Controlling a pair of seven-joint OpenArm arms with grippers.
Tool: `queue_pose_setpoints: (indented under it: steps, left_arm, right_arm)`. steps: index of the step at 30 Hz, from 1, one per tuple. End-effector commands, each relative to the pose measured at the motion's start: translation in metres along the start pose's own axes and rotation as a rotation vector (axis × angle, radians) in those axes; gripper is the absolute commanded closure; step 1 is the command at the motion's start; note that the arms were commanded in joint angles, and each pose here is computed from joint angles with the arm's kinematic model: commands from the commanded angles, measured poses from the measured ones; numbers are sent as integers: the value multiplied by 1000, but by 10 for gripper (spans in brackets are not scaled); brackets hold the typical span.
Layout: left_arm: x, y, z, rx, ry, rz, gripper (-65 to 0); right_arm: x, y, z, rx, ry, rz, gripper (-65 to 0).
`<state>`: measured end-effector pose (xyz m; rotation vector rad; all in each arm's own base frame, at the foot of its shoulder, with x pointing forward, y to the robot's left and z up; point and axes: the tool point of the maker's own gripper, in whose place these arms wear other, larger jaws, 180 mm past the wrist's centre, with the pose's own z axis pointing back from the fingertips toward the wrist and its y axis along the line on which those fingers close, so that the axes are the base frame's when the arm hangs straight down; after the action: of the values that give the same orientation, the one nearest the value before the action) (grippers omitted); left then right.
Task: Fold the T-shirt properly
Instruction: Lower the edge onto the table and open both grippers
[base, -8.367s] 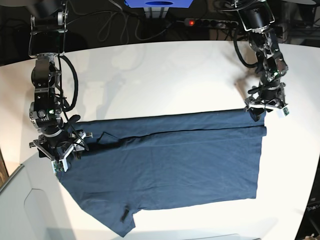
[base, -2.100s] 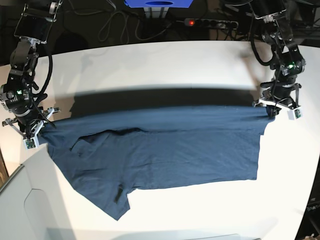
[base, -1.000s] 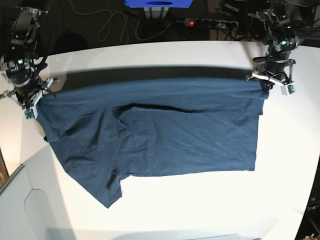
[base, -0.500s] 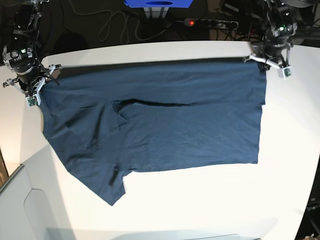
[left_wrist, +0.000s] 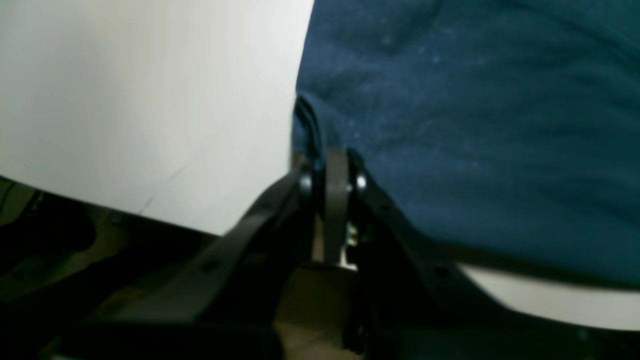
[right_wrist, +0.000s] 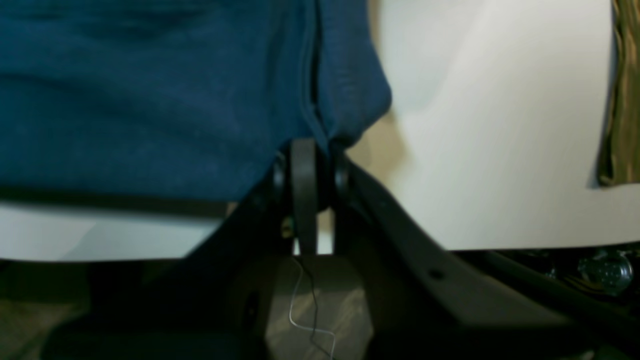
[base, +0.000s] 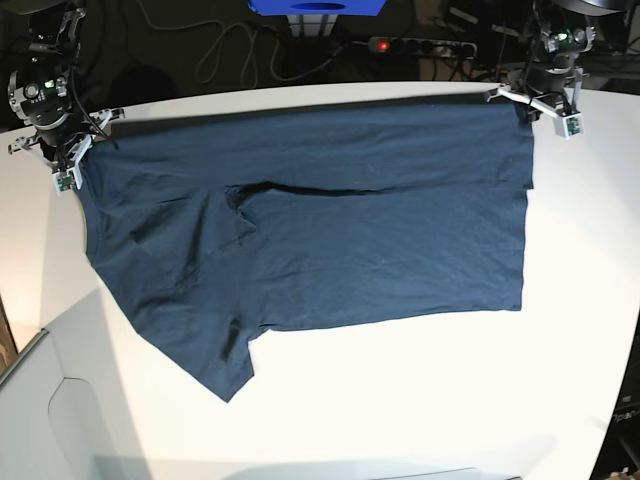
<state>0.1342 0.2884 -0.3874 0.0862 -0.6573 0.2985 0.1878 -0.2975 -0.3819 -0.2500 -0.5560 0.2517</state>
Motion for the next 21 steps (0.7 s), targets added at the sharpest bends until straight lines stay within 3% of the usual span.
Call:
queue_pose_setpoints:
  steps: [1, 21]
  left_arm:
    - [6, 3, 3, 8, -25, -9, 0]
    - [10, 2, 2, 3, -34, -5, 0]
  right_arm:
    - [6, -9, 4, -26, -21, 14, -1]
    - [-5, 1, 4, -5, 3, 3, -2]
